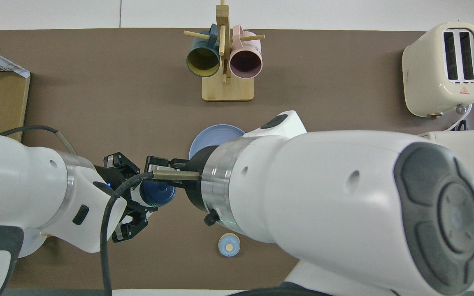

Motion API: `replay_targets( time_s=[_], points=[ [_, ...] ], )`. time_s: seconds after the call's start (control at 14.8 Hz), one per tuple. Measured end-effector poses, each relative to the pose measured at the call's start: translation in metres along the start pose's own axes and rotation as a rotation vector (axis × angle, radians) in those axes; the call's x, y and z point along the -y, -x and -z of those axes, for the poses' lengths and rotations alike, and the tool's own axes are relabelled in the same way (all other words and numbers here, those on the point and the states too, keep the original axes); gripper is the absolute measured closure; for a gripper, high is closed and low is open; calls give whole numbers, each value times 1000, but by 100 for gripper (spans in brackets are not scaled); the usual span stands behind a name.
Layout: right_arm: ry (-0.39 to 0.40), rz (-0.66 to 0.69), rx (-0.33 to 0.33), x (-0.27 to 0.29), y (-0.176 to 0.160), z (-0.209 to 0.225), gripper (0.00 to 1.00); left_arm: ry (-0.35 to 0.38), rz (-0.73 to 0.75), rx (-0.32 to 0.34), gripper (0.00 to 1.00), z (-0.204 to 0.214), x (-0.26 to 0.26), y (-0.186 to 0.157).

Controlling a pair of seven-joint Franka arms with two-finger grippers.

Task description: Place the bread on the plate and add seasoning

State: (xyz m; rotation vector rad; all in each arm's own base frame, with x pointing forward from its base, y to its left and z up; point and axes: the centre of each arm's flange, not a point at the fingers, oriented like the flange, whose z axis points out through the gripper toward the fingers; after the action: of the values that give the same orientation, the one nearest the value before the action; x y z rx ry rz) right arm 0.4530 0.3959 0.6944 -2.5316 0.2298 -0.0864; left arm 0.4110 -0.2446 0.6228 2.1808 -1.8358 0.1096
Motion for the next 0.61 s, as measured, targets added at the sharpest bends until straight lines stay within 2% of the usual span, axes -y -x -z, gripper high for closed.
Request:
replay_targets(
  time_s=[0.14,0.2,0.34,0.61],
  points=[
    [-4,1,-6,0,0,5,46,3,-8,2,63,0,0,0],
    [-6,0,-8,1,1,8,51,4,-8,2,63,0,0,1],
    [-6,1,-9,1,2,10,54,5,-8,2,63,0,0,1],
    [-4,3,-5,1,4,11,54,10,-6,-3,63,0,0,1]
  ],
)
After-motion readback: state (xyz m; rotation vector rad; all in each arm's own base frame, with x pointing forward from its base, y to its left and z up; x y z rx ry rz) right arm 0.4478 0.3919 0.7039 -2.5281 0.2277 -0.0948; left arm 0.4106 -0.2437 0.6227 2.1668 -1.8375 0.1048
